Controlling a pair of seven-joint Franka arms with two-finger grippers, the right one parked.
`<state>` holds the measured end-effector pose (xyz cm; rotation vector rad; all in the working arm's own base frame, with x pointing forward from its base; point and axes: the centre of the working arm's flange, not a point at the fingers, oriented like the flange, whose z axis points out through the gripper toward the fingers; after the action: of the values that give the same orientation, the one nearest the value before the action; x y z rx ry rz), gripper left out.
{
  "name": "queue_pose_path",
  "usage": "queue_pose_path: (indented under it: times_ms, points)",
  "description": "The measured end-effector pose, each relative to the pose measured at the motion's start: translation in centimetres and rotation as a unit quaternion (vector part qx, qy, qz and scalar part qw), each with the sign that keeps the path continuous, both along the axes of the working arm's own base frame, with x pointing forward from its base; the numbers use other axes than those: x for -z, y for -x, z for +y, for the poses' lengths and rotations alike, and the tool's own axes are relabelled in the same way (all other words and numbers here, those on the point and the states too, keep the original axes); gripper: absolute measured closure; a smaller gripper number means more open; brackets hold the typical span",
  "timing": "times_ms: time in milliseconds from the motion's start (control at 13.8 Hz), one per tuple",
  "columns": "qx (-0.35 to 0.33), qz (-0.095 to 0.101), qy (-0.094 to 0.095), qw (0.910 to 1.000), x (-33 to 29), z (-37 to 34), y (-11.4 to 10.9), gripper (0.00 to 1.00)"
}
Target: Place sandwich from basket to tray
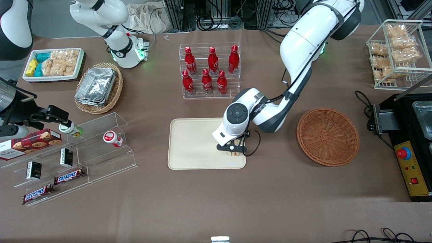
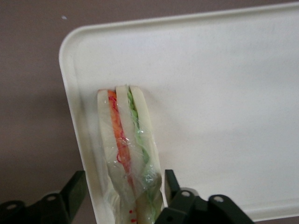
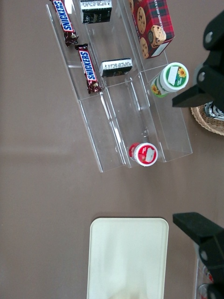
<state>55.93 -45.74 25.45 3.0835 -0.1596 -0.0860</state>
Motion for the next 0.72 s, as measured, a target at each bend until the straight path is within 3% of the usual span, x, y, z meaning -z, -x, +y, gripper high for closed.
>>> queue_pose_path:
  times_ms: [145, 362, 507, 725]
  points:
    - [-0.013, -0.021, -0.004, 0.9997, -3.5, 1.2, -1.4, 0.00]
    - [-0.050, -0.045, -0.045, 0.9967, -11.4, 6.6, -3.8, 0.00]
    - [-0.075, -0.053, -0.069, 0.9934, -17.0, 10.3, -4.1, 0.00]
    - [-0.106, -0.065, -0.083, 0.9887, -22.5, 14.6, -3.3, 0.00]
